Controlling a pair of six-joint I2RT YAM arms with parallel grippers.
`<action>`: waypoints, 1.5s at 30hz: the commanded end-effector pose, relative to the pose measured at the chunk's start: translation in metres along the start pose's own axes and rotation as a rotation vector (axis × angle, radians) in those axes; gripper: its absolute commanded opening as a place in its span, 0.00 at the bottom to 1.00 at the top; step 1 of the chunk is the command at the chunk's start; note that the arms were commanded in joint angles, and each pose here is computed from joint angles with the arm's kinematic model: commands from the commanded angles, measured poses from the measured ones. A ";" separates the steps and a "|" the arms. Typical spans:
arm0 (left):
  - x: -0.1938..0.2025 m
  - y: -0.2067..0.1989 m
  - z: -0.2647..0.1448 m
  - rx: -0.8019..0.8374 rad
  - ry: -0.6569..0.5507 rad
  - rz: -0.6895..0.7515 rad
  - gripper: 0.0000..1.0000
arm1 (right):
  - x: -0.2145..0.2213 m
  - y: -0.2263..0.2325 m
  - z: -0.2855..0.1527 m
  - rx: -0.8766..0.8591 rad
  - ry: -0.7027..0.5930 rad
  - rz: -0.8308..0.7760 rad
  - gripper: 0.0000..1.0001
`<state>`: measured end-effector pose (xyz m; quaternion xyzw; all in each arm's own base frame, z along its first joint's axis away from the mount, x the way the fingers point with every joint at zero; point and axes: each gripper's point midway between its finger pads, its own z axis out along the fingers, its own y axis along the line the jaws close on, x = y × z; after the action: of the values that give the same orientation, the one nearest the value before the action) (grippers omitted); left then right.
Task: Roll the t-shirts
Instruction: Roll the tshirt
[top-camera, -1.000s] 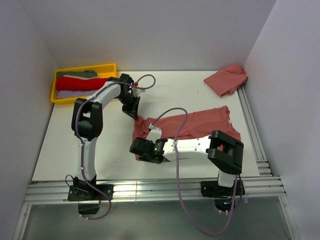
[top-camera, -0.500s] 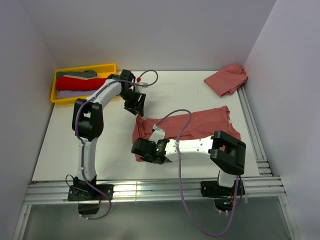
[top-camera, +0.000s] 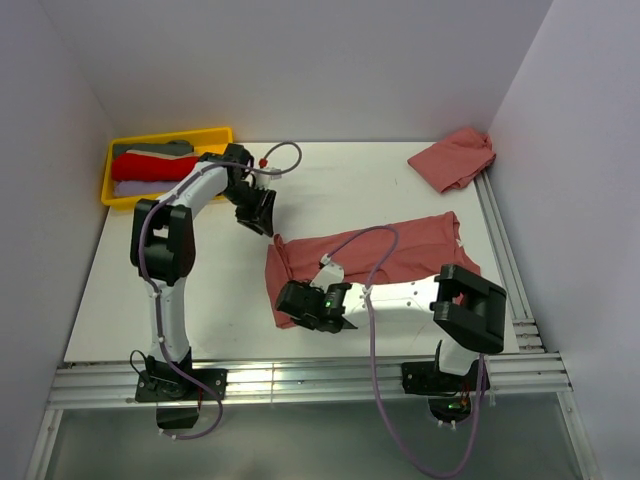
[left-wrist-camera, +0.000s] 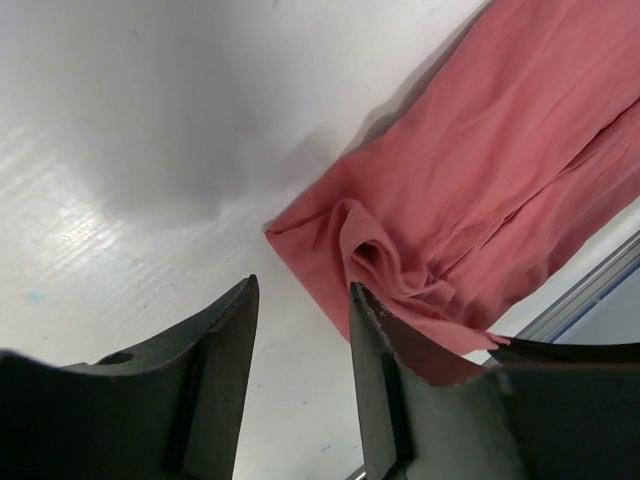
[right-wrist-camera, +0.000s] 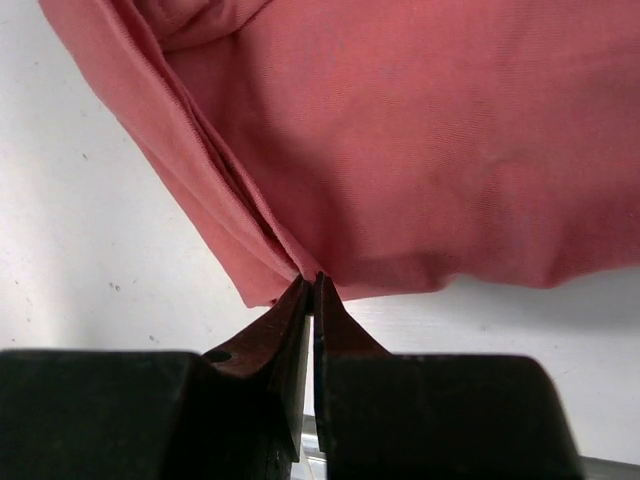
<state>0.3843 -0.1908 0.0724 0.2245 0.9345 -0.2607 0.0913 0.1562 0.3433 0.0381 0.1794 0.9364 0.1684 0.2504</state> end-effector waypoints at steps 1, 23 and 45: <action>0.000 -0.011 -0.007 0.034 -0.035 0.054 0.46 | -0.009 0.009 -0.007 -0.051 -0.013 0.072 0.09; 0.017 -0.013 0.012 0.053 0.020 0.067 0.40 | -0.096 0.064 -0.036 -0.202 -0.168 -0.027 0.50; 0.008 -0.017 0.016 0.068 0.042 0.027 0.39 | -0.152 0.127 0.050 -0.392 -0.188 -0.249 0.64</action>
<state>0.3662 -0.2015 0.0563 0.2474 0.9272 -0.2736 0.0652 0.3235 0.3811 0.0797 0.0406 0.8997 0.2512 0.3545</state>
